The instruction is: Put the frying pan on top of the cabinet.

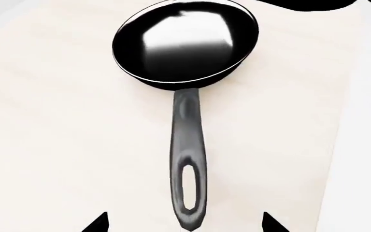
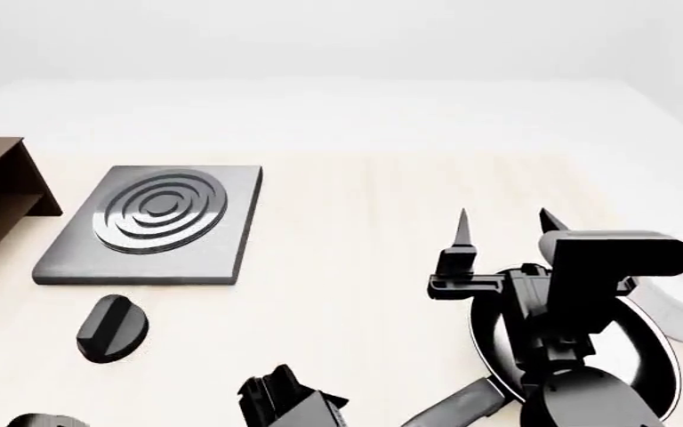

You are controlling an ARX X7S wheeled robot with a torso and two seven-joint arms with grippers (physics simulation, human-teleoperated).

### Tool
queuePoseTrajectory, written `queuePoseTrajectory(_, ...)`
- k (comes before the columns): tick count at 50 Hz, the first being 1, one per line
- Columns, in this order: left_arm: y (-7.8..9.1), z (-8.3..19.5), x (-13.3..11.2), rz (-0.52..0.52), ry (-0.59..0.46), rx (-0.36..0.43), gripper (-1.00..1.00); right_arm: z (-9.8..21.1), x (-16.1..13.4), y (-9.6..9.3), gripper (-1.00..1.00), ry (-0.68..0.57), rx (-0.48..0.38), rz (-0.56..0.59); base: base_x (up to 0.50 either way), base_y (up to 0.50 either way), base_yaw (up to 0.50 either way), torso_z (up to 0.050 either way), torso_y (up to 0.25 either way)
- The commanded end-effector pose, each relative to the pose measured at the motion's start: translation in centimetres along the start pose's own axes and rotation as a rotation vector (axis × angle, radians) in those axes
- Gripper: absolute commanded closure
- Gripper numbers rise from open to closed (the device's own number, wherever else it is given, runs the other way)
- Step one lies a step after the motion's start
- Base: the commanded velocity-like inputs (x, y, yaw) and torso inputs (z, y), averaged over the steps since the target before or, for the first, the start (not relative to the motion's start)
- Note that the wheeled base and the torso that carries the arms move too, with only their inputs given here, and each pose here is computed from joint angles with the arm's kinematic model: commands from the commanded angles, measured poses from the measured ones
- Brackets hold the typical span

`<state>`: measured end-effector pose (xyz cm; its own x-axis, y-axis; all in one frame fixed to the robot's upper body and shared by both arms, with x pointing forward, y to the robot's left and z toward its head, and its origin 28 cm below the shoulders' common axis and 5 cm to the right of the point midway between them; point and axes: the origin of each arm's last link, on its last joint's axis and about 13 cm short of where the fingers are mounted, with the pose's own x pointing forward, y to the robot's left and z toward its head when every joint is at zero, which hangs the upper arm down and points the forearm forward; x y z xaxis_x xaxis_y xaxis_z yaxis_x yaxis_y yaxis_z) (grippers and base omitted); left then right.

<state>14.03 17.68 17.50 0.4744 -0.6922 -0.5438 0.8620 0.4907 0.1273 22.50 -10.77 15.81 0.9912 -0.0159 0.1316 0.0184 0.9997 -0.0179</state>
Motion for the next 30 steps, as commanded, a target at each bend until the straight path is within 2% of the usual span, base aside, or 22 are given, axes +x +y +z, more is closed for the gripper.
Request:
queuePoseTrajectory(1,-0.2,0.7,-0.2,-0.053,0.050,0.013,-1.00,-0.1,0.0,0.1,-1.00,0.001,-0.002,0.008,0.00,0.00,0.00,0.000,0.000)
queuePoseTrajectory(7,0.0,1.0,0.0,-0.025,0.028,0.006,-1.00,-0.1,0.0,0.1,-1.00,0.000,-0.005,0.012,0.00,0.00,0.00,0.000,0.000)
queuePoseTrajectory(8,0.2,1.1,0.2,0.009,0.023,0.007,-1.00,-0.1,0.0,0.1,-1.00,0.001,-0.007,0.012,0.00,0.00,0.00,0.000,0.000)
queuePoseTrajectory(30,2.8,3.4,2.9,0.022,0.019,-0.064,-1.00,-0.1,0.1,0.3,-1.00,0.002,-0.012,0.022,0.00,0.00,0.00,0.000,0.000)
